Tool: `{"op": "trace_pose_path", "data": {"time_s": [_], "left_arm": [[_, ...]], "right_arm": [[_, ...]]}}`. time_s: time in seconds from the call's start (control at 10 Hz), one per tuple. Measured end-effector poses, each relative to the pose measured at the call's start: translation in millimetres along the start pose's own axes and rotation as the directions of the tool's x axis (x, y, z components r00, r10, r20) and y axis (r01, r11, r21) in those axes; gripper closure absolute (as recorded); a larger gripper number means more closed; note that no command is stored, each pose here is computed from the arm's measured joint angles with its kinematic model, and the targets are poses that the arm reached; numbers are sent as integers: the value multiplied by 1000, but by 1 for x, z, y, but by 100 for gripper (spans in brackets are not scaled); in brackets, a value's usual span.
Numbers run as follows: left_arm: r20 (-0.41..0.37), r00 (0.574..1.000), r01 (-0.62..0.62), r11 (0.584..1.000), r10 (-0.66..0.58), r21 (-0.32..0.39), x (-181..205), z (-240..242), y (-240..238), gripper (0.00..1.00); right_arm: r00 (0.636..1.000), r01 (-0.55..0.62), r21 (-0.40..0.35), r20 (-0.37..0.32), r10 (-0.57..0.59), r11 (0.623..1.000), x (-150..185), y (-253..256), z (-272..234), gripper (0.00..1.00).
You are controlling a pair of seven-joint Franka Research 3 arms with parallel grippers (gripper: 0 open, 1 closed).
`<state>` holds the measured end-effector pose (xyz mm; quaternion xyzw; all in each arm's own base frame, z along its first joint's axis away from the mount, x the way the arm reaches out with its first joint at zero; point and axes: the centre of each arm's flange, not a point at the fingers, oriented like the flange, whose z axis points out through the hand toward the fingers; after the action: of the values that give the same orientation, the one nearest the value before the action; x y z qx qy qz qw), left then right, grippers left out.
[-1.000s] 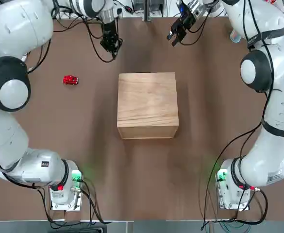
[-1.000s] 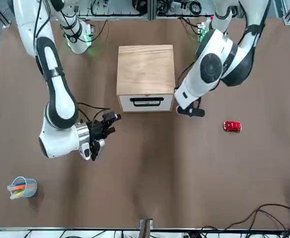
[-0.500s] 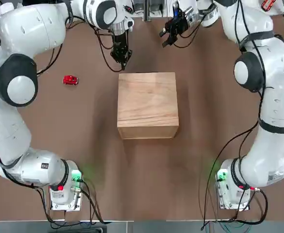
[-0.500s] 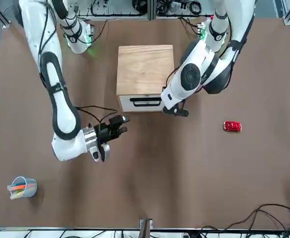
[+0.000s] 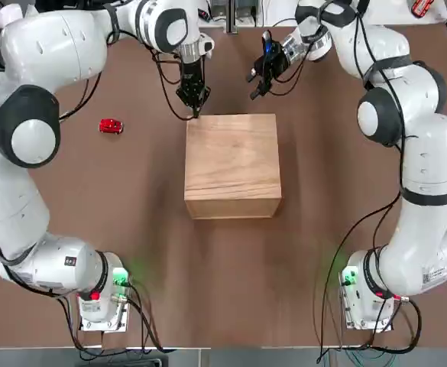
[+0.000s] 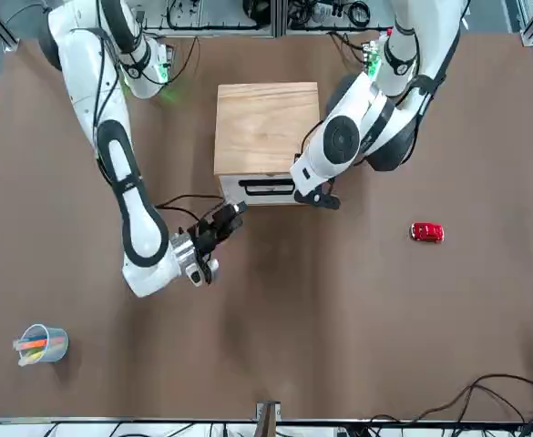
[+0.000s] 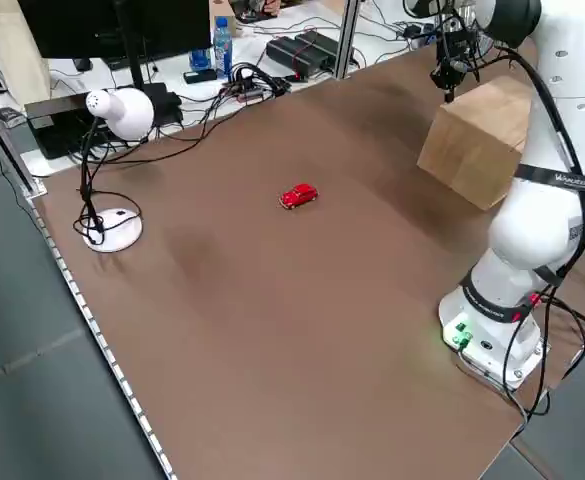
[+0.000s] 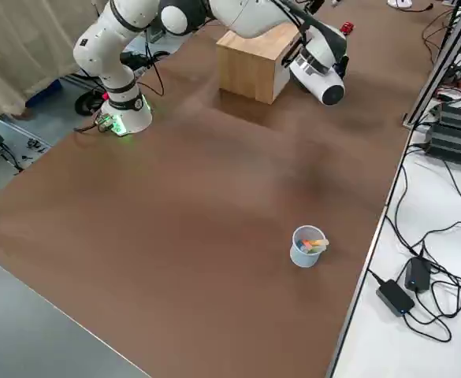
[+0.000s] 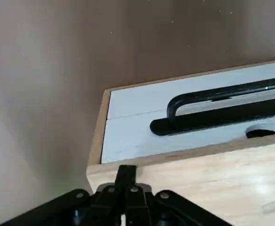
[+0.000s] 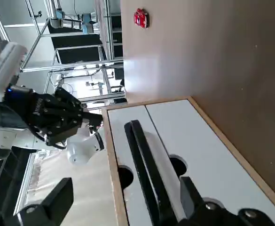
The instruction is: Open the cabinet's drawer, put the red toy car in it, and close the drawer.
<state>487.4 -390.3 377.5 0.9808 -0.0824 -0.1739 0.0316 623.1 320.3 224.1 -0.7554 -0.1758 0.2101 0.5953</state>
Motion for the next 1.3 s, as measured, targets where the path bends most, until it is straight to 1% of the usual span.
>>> {"op": "trace_pose_path", "data": {"time_s": [0.2,0.5,0.8,1.0,1.3], "left_arm": [[0,1000,0,1000,0,0,0,0,0,99],[0,1000,0,1000,0,0,0,0,0,99],[0,1000,0,1000,0,0,0,0,0,99],[0,1000,0,1000,0,0,0,0,0,99],[0,1000,0,1000,0,0,0,0,0,99]], "right_arm": [[999,-18,16,36,17,1000,-2,11,14,0],[994,-28,27,103,25,999,-4,16,51,0],[990,-19,27,141,15,999,-5,10,73,0],[987,1,27,161,-5,1000,-3,3,85,0],[981,65,31,184,-69,997,-4,0,89,0]]}}
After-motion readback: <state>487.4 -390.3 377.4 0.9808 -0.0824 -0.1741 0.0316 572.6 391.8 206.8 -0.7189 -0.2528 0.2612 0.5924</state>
